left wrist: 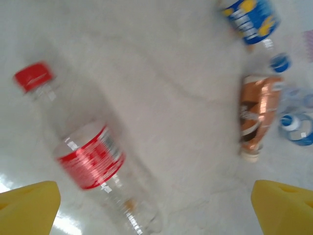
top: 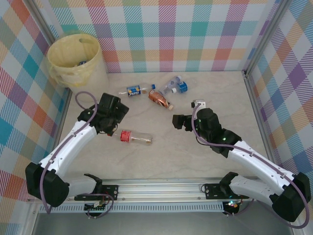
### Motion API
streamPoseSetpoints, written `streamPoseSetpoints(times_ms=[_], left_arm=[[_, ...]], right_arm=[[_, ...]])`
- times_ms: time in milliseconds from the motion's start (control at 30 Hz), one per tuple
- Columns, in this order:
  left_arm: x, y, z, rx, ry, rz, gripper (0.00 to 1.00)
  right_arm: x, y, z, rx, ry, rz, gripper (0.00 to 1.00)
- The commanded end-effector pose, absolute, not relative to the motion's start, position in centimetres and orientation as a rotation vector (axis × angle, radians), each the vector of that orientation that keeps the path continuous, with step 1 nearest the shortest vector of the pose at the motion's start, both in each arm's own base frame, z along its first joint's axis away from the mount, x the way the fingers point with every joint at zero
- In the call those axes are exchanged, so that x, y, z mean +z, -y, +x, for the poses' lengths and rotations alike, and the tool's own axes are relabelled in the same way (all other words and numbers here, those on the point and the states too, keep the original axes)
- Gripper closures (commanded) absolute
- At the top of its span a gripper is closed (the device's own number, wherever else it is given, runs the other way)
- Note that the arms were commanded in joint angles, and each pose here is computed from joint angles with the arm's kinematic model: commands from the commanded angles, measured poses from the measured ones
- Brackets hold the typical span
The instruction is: Put the plastic bottles in the bin
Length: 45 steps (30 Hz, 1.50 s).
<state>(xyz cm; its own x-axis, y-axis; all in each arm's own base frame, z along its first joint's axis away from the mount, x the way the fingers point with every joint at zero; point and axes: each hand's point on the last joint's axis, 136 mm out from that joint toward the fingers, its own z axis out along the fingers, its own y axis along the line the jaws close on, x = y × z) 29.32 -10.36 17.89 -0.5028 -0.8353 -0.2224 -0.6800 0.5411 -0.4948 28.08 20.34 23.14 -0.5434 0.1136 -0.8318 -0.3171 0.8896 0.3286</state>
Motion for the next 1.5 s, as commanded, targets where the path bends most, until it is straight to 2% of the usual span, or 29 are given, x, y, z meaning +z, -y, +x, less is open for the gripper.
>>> streamPoseSetpoints(times_ms=[0,533,833,1067,1467], left_arm=[[16.1,9.9,26.7,-0.489,-2.326,-1.415,0.01],[8.2,12.0,26.5,-0.508,-2.350,-1.699,0.02],[6.1,12.1,27.1,-0.500,-2.298,-1.765,0.05],[5.1,11.9,28.3,-0.485,-2.264,-1.752,0.12],[3.2,11.8,28.9,-0.445,-2.286,-1.709,0.37]], right_arm=[[23.8,-20.9,28.5,0.579,-2.052,-0.158,0.00],[24.8,-23.7,27.2,0.724,-2.057,-0.309,0.00],[24.9,-24.1,27.1,0.742,-2.071,-0.327,0.00],[24.8,-24.2,27.1,0.745,-2.080,-0.328,0.00],[24.7,-24.3,27.1,0.745,-2.086,-0.324,0.00]])
